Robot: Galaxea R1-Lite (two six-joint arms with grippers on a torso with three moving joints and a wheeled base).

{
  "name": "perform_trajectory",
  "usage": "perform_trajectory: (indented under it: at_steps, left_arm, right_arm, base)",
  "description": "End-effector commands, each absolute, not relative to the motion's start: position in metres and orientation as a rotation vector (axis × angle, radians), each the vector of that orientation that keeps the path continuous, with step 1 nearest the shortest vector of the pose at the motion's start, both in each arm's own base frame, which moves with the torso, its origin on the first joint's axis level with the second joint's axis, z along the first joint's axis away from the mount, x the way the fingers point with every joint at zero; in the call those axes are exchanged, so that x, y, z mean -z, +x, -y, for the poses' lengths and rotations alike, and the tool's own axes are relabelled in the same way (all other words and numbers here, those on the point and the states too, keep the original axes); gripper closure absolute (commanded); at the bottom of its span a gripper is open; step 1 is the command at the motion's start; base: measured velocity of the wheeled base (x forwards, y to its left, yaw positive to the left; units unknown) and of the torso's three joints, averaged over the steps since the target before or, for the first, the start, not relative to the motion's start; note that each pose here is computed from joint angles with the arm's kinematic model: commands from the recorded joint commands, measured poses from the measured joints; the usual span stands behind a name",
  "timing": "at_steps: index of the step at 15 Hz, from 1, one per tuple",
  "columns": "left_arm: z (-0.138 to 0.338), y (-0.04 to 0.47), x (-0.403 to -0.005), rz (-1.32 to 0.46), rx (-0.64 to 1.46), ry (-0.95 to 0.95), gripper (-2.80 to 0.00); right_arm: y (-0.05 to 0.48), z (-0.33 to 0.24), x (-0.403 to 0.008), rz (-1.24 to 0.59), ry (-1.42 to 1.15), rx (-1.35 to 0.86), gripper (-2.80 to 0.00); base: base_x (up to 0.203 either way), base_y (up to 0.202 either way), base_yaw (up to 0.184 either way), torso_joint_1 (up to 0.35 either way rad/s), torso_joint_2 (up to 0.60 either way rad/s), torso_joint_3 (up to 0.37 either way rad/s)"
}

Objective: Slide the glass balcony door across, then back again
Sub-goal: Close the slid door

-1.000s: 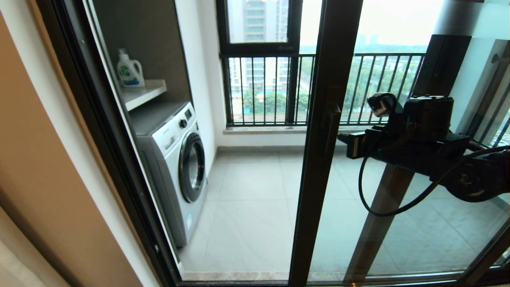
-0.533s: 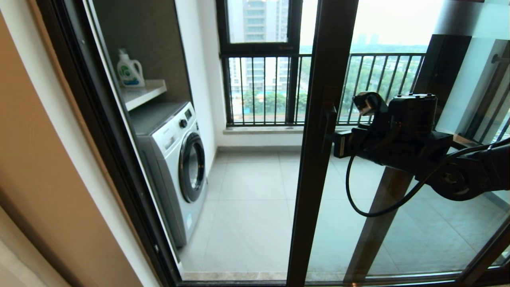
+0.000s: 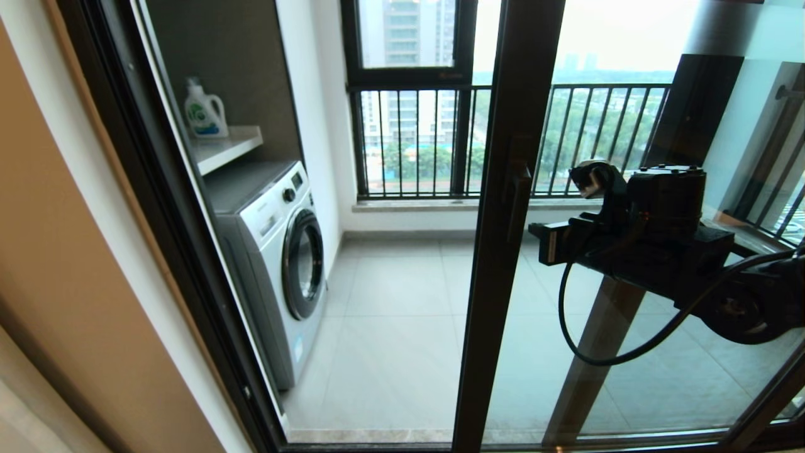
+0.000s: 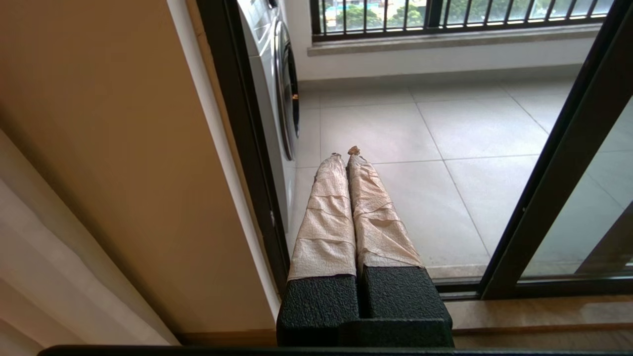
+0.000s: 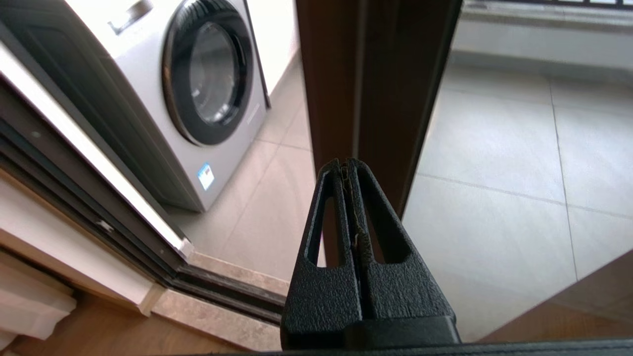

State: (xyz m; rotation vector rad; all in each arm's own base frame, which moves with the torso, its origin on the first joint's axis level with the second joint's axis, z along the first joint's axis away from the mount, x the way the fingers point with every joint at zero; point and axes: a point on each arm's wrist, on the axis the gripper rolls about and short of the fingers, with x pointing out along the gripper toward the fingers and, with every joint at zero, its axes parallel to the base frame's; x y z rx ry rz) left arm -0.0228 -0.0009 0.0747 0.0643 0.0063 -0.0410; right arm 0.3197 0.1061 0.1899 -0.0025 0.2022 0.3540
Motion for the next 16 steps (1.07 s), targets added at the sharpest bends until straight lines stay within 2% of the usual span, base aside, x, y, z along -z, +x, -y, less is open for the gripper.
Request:
perform_trajectory:
  at_steps: [1,6,11,16]
  left_arm:
    - [0.001,-0.023,-0.074,-0.009,0.042,0.064,0.0]
    - [0.001,-0.023,-0.074,-0.009,0.04,0.066,0.0]
    - [0.001,-0.023,-0.074,-0.009,0.042,0.064,0.0]
    - [0.001,-0.023,-0.074,-0.009,0.042,0.064,0.0]
  right_arm:
    - [0.302,-0.101,-0.206,-0.144,0.005,-0.349,0.0]
    - [0.313,-0.083,-0.233,-0.071,0.012,-0.253,0.0]
    - [0.352,-0.091,-0.213,-0.117,0.009,-0.251,0.0]
    - [0.375,-0.097,-0.222,-0.066,0.018,-0.257,0.0]
  base:
    - [0.0,0.0,0.0,0.0,0.0,0.0]
    - [0.0,0.0,0.0,0.0,0.0,0.0]
    - [0.0,0.0,0.0,0.0,0.0,0.0]
    - [0.0,0.0,0.0,0.0,0.0,0.0]
